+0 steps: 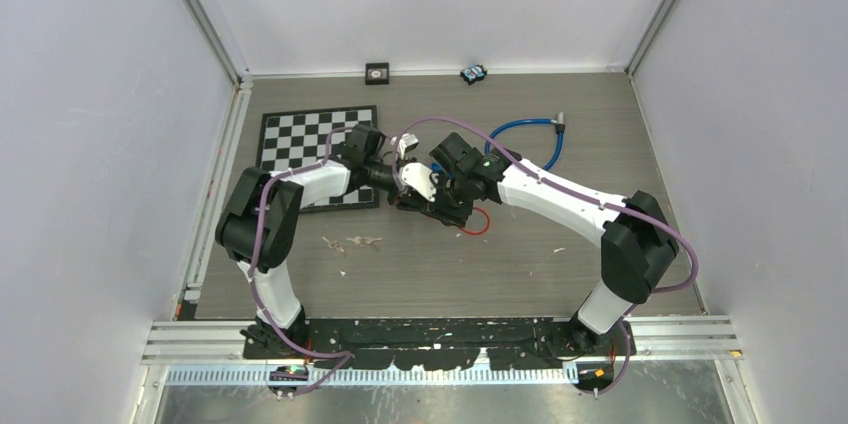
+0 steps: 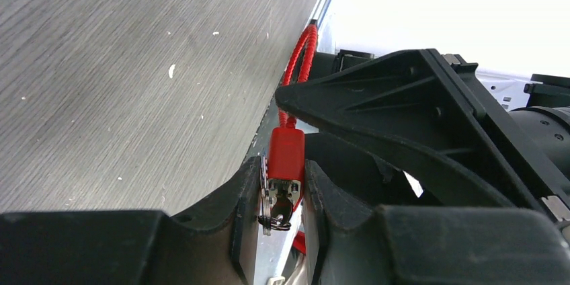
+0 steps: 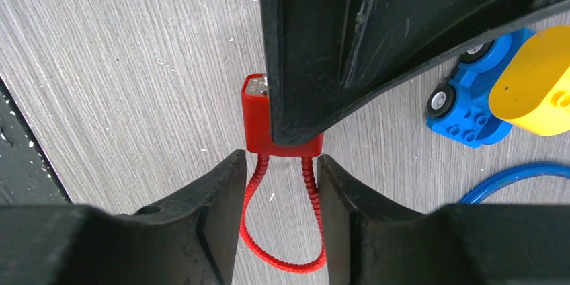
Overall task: Unlock with the key
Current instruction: Unlock the lock.
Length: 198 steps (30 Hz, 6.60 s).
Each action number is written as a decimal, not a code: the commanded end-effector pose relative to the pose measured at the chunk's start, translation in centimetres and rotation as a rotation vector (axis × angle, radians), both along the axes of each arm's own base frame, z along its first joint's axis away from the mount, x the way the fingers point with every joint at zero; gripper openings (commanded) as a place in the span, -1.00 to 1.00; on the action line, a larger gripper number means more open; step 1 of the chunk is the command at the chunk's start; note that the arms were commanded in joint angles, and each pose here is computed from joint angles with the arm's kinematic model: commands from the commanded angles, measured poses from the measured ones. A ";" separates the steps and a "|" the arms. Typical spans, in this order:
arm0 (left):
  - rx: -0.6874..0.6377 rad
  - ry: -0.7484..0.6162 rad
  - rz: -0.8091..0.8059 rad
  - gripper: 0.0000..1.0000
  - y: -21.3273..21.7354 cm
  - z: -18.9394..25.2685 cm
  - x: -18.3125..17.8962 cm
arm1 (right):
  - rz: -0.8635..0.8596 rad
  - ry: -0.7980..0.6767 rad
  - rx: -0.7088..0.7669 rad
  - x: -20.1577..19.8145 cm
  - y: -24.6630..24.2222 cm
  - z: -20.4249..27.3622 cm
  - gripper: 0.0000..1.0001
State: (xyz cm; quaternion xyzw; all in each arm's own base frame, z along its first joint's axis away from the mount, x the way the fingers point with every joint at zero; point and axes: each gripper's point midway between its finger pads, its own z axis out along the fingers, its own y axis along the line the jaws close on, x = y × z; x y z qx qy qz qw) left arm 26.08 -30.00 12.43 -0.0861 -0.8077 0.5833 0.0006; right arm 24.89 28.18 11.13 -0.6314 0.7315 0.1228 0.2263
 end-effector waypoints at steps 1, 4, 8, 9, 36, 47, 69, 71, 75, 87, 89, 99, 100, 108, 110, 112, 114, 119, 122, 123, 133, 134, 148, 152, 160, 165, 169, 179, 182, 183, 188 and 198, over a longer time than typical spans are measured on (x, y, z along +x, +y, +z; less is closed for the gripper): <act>-0.054 -0.044 -0.046 -1.00 -0.7 1.9 0.2 | 0.051 -0.028 0.060 0.1 1.4 1.5 -0.10; -0.058 -0.034 -0.053 -1.00 -0.8 1.9 0.0 | 0.062 -0.026 0.063 0.1 1.5 1.3 -0.15; -0.065 -0.018 -0.065 -1.00 -0.8 1.8 -0.2 | 0.056 -0.042 0.065 0.3 1.4 1.1 -0.13; -0.068 -0.016 -0.068 -1.00 -0.8 1.9 -0.2 | 0.055 -0.047 0.064 0.4 1.4 1.0 -0.13; -0.073 -0.017 -0.092 -1.00 -0.6 2.1 -0.6 | 0.111 0.036 0.136 -2.6 0.6 2.2 0.43; -0.089 -0.011 -0.104 -1.00 -0.6 2.3 -1.0 | -0.001 0.027 0.194 -0.1 2.3 2.5 0.55; -0.103 -0.033 -0.105 -0.81 -0.6 2.6 -0.8 | 0.036 0.101 0.242 -1.0 2.1 2.6 -0.91; -0.103 -0.064 -0.091 -0.52 -0.1 2.8 -0.3 | 0.041 0.111 0.255 -1.4 1.8 2.8 -0.93; -0.095 -0.181 -0.049 -0.18 1.5 3.8 1.3 | 0.065 0.144 0.270 -2.7 1.1 2.8 -0.96; -0.053 -0.395 -0.092 0.02 2.7 5.4 1.1 | 0.069 0.180 0.295 -3.5 0.9 3.1 -0.98; -0.072 -0.417 -0.123 -0.04 2.3 5.5 0.6 | 0.067 0.190 0.301 -3.5 1.0 3.2 -0.98; -0.124 -0.391 -0.221 -0.13 0.6 4.5 -2.3 | 0.045 0.207 0.308 -3.1 1.0 3.2 -0.99; -0.123 -0.385 -0.226 -0.15 0.5 4.4 -2.5 | 0.044 0.207 0.308 -3.1 1.0 3.2 -0.98; -0.110 -0.381 -0.241 -0.32 -0.1 3.7 -2.9 | 0.036 0.215 0.309 -3.0 1.0 3.1 -0.98; -0.110 -0.388 -0.246 -0.40 -0.2 3.6 -3.0 | 0.035 0.216 0.310 -3.0 1.0 3.1 -0.98; -0.107 -0.394 -0.249 -0.47 -0.3 3.5 -3.0 | 0.034 0.220 0.311 -3.0 1.1 3.1 -0.98; -0.108 -0.401 -0.257 -0.53 -0.5 3.5 -3.1 | 0.032 0.224 0.313 -2.9 1.1 3.1 -0.98; -0.120 -0.439 -0.280 -0.83 -0.6 3.5 -3.5 | 0.017 0.246 0.322 -2.8 1.2 3.1 -0.99; -0.137 -0.504 -0.302 -1.00 -0.4 3.5 -3.9 | -0.001 0.279 0.347 -2.7 1.1 3.3 -0.99; -0.144 -0.534 -0.311 -1.00 -0.3 3.5 -4.0 | -0.008 0.294 0.357 -2.6 1.1 3.4 -0.99; -0.284 -0.969 -0.464 -1.00 0.2 4.7 -6.2 | -0.033 0.469 0.462 -3.3 1.5 3.3 -0.99; -0.297 -1.009 -0.478 -1.00 0.3 4.8 -6.5 | -0.044 0.492 0.476 -3.4 1.5 3.1 -0.99; -0.318 -1.354 -0.547 -1.00 1.1 5.3 -7.5 | -0.070 0.590 0.506 -3.5 1.8 2.8 -0.99; -0.273 -1.368 -0.535 -0.70 1.6 5.6 -7.3 | -0.090 0.544 0.483 -2.9 1.4 2.6 -0.99; -0.196 -1.247 -0.352 0.37 3.9 7.3 -4.8 | -0.120 0.427 0.446 -1.9 0.4 2.4 -0.99; -0.098 -0.981 -0.179 0.53 3.4 6.6 -2.0 | -0.118 0.327 0.417 -1.3 0.5 2.7 -0.99; -0.051 -0.647 -0.096 0.52 2.3 4.8 -0.3 | -0.112 0.251 0.385 -1.1 0.7 2.9 -0.99; -0.134 -0.245 -0.050 0.50 -0.4 3.9 1.7 | -0.112 0.149 0.317 -0.6 1.0 2.3 -0.99; -0.137 -0.211 -0.059 0.45 -1.0 3.7 1.2 | -0.113 0.136 0.305 -0.4 1.1 2.1 -0.99; -0.134 -0.204 -0.062 0.42 -1.1 3.5 1.0 | -0.113 0.133 0.302 -0.4 1.1 2.1 -0.99; -0.111 -0.160 -0.095 0.26 -1.7 2.6 0.0 | -0.123 0.117 0.297 -0.1 1.1 2.2 -0.99; -0.107 -0.112 -0.148 -0.07 -2.5 1.8 -1.4 | -0.133 0.112 0.290 0.1 1.0 2.0 -0.98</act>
